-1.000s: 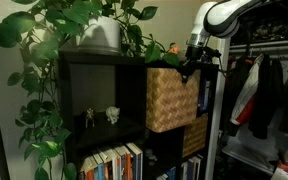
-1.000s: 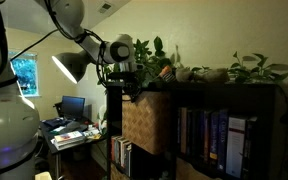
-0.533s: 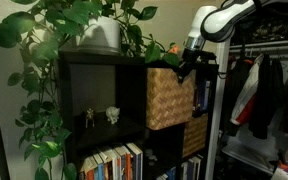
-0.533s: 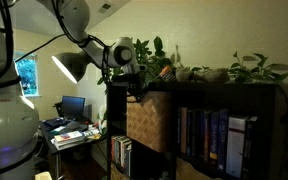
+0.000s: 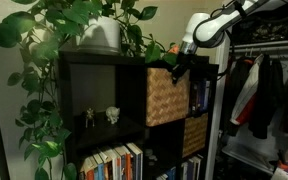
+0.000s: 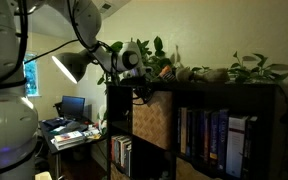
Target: Pull out the middle compartment ,remove some socks and close it
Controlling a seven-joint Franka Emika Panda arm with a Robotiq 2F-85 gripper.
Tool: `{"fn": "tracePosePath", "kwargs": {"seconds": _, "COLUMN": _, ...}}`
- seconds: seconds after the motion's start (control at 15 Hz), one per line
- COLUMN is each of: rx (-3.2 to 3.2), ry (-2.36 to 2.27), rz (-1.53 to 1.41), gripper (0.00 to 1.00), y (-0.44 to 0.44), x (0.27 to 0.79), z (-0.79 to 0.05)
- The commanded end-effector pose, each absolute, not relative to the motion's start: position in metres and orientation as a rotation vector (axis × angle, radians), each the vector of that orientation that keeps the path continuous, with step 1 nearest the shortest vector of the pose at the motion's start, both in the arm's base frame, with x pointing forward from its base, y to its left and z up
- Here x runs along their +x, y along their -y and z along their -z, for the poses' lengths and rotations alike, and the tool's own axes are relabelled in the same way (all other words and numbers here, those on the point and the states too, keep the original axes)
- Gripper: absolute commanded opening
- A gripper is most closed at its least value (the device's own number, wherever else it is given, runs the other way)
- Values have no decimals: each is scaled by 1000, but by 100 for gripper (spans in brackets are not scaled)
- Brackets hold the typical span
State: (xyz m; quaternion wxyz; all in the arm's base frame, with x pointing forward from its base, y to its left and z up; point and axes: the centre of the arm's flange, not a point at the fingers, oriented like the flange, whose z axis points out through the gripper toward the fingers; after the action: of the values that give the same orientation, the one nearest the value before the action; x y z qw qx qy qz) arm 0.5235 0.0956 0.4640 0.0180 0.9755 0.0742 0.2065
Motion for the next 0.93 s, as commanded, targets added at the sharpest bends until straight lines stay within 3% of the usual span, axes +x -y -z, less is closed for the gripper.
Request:
{"fn": "tracePosePath", "kwargs": {"seconds": 0.0, "rx": 3027, "ry": -217, "rz": -653, "gripper": 3, "y": -95, "x": 537, "z": -469}}
{"fn": "tracePosePath", "kwargs": {"seconds": 0.6, "rx": 3062, "ry": -345, "rz": -201, "gripper": 3, "y": -97, "x": 488, "z": -507}}
{"fn": "tracePosePath", "kwargs": {"seconds": 0.67, "rx": 3076, "ry": -371, "rz": -162, "gripper": 6, "y": -99, "x": 483, "z": -511}}
{"fn": "tracePosePath", "kwargs": {"seconds": 0.73, "rx": 3090, "ry": -386, "rz": -132, "gripper": 29, "y": -100, "x": 477, "z": -516}}
{"fn": "tracePosePath", "kwargs": {"seconds": 0.87, "rx": 3105, "ry": -420, "rz": -88, "gripper": 32, "y": -103, "x": 470, "z": -523}}
